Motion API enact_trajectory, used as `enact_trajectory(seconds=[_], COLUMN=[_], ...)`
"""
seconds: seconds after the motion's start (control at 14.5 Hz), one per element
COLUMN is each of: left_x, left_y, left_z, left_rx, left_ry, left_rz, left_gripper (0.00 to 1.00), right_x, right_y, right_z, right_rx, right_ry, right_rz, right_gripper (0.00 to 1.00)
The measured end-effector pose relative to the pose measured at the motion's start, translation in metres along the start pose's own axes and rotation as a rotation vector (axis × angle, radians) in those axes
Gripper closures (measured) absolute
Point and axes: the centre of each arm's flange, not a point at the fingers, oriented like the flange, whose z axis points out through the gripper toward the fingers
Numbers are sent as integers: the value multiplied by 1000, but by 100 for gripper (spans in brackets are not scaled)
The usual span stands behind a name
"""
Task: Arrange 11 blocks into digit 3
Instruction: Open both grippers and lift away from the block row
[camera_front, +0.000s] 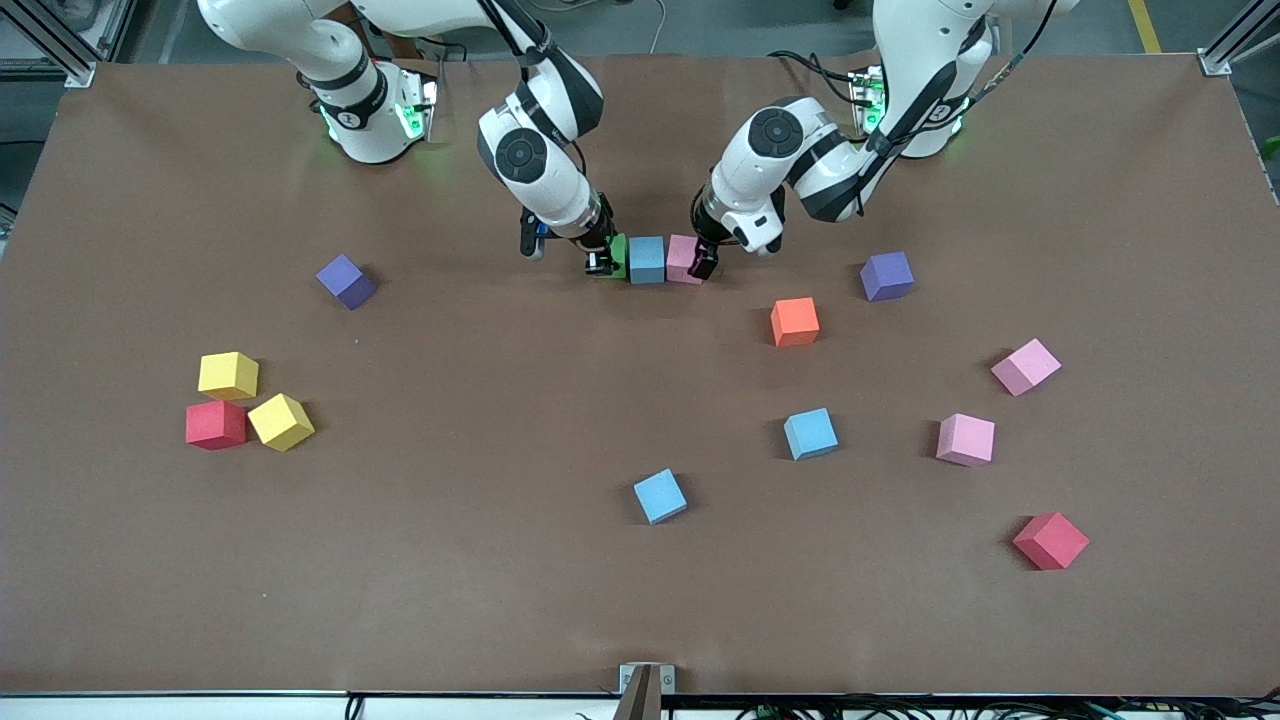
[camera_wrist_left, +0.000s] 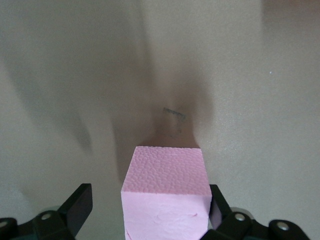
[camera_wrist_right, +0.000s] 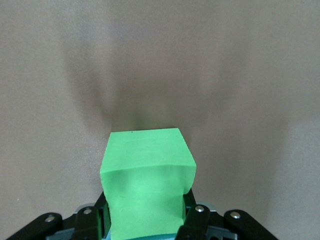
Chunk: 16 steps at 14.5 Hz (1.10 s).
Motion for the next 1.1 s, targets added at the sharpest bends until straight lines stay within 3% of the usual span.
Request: enact_trajectory(seconds=[0.97, 1.1], left_x=[-13, -14], left_y=[-5, 2], left_z=[0, -5], left_rx=[36, 34], left_ry=[46, 55], left_rz=[-32, -36], left_gripper=[0, 0], right_x=[-3, -2], right_y=[-6, -6], right_z=[1, 2], right_rx=[-9, -11], right_ry=[-27, -25], right_rz=[41, 44], right_gripper=[44, 31])
